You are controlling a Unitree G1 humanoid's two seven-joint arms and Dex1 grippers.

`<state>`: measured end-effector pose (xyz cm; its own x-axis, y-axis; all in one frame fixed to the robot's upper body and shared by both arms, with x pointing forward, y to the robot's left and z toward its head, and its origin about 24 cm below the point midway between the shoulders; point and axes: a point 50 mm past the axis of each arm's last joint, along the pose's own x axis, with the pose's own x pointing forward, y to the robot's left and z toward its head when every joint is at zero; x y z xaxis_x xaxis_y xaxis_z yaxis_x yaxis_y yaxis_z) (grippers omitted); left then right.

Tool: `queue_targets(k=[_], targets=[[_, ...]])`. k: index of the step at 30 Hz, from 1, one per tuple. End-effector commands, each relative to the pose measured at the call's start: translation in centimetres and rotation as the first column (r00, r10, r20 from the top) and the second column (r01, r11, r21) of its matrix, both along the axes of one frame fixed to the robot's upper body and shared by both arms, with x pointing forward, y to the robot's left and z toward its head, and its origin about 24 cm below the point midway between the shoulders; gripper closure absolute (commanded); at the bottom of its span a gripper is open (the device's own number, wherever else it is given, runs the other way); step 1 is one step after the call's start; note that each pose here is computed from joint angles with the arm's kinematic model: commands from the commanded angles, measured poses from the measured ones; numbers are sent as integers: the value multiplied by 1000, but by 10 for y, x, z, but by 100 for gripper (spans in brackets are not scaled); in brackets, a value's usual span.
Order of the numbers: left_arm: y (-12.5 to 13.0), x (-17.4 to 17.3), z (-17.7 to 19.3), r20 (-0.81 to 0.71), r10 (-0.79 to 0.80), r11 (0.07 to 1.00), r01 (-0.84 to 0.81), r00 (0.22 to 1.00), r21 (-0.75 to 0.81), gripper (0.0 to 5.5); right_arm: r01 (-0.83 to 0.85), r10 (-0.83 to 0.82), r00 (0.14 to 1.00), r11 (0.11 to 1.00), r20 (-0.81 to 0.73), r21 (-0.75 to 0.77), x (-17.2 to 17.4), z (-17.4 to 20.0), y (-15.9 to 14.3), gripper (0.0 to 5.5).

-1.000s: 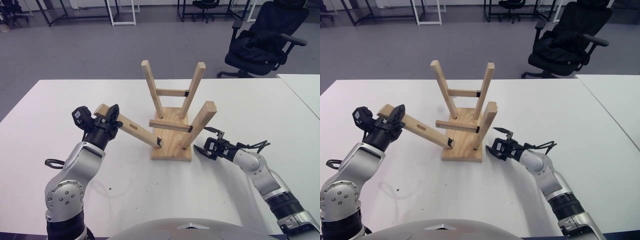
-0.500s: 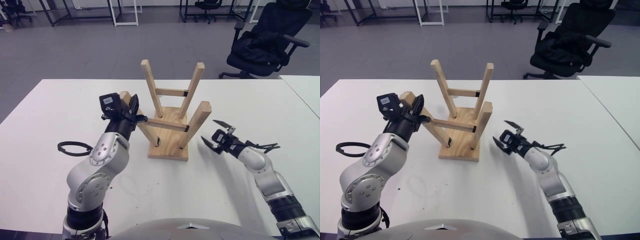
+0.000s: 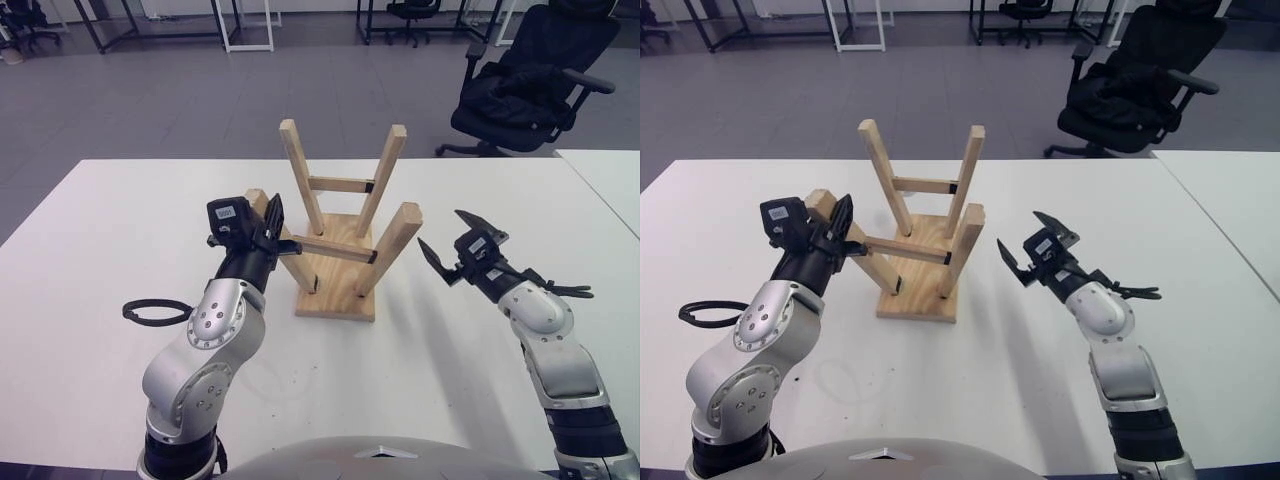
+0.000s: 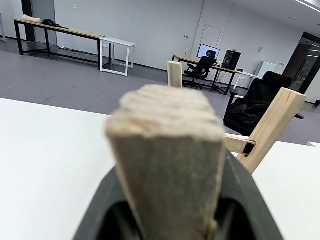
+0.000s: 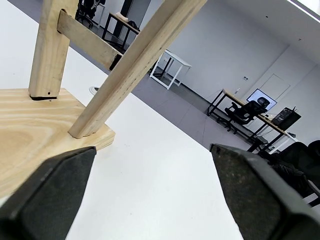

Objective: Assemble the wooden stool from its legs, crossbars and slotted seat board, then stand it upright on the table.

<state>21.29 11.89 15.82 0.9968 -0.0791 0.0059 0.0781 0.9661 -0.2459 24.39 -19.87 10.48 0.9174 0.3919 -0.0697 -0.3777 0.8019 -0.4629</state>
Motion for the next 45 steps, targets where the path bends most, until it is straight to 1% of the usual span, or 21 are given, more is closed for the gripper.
queue_targets(k=[1, 2, 3, 4, 5, 7, 9, 10, 11, 12, 14, 17, 19, 23, 25, 28, 31, 35, 38, 43, 45], targets=[[4, 1, -22, -127, 40, 997, -32, 991, 66, 448, -25, 20, 998, 998, 64, 65, 0, 24, 4, 127], [3, 3, -21, -124, 39, 997, -31, 992, 65, 448, -44, 32, 995, 989, 92, 142, -2, 36, 8, 127], [3, 4, -21, -121, 43, 997, -35, 992, 63, 448, -73, 39, 992, 953, 121, 295, -4, 52, 15, 127], [2, 5, -20, -116, 47, 997, -40, 992, 60, 448, -120, 62, 988, 892, 143, 437, -8, 67, 24, 127], [2, 6, -19, -113, 50, 997, -44, 992, 58, 448, -162, 90, 983, 834, 160, 527, -14, 79, 31, 127], [3, 5, -18, -109, 58, 997, -52, 992, 57, 448, -214, 122, 975, 746, 186, 631, -22, 98, 39, 127], [2, 4, -18, -111, 62, 997, -56, 992, 56, 448, -245, 119, 968, 619, 219, 746, -23, 123, 44, 127], [1, 4, -18, -110, 63, 997, -57, 992, 56, 448, -268, 136, 963, 576, 233, 772, -23, 134, 53, 127], [0, 5, -17, -108, 62, 997, -56, 992, 57, 448, -291, 167, 957, 566, 238, 771, -25, 141, 62, 127], [-1, 7, -16, -101, 63, 997, -57, 993, 55, 448, -300, 208, 954, 613, 217, 731, -25, 144, 76, 127], [-9, 15, -13, -84, 46, 999, -45, 995, 19, 448, -322, 290, 946, 811, 142, 489, -21, 136, 111, 127], [-21, 30, -10, -65, 30, 999, -31, 997, -17, 448, -290, 279, 956, 942, 87, 172, -12, 115, 134, 127], [-25, 34, -11, -63, 33, 999, -35, 997, -18, 448, -267, 266, 956, 964, 123, -11, -5, 112, 143, 127], [-25, 35, -13, -59, 46, 999, -46, 997, -6, 448, -196, 243, 956, 947, 165, -256, 13, 105, 149, 127], [-25, 34, -14, -57, 39, 999, -38, 998, 9, 448, -158, 215, 965, 934, 151, -320, 18, 96, 145, 127], [-25, 31, -15, -59, 36, 999, -35, 998, 24, 448, -161, 213, 973, 906, 92, -392, 19, 81, 141, 127], [-24, 29, -12, -47, 37, 999, -35, 998, 40, 448, -208, 216, 976, 890, -27, -406, 15, 55, 142, 127], [-28, 28, -6, -21, 12, 999, -11, 1000, 43, 448, -269, 214, 963, 832, -166, -485, 9, 8, 143, 127], [-35, 29, -1, 4, -28, 998, 27, 1000, 53, 448, -331, 236, 939, 816, -248, -474, 1, -10, 147, 127], [-64, 34, 8, 63, -190, 980, 185, 980, 79, 447, -340, 289, 940, 833, -182, -437, 5, -2, 160, 127], [-64, 36, 9, 69, -192, 979, 186, 979, 84, 447, -321, 287, 947, 844, -144, -429, 7, 3, 159, 127]])
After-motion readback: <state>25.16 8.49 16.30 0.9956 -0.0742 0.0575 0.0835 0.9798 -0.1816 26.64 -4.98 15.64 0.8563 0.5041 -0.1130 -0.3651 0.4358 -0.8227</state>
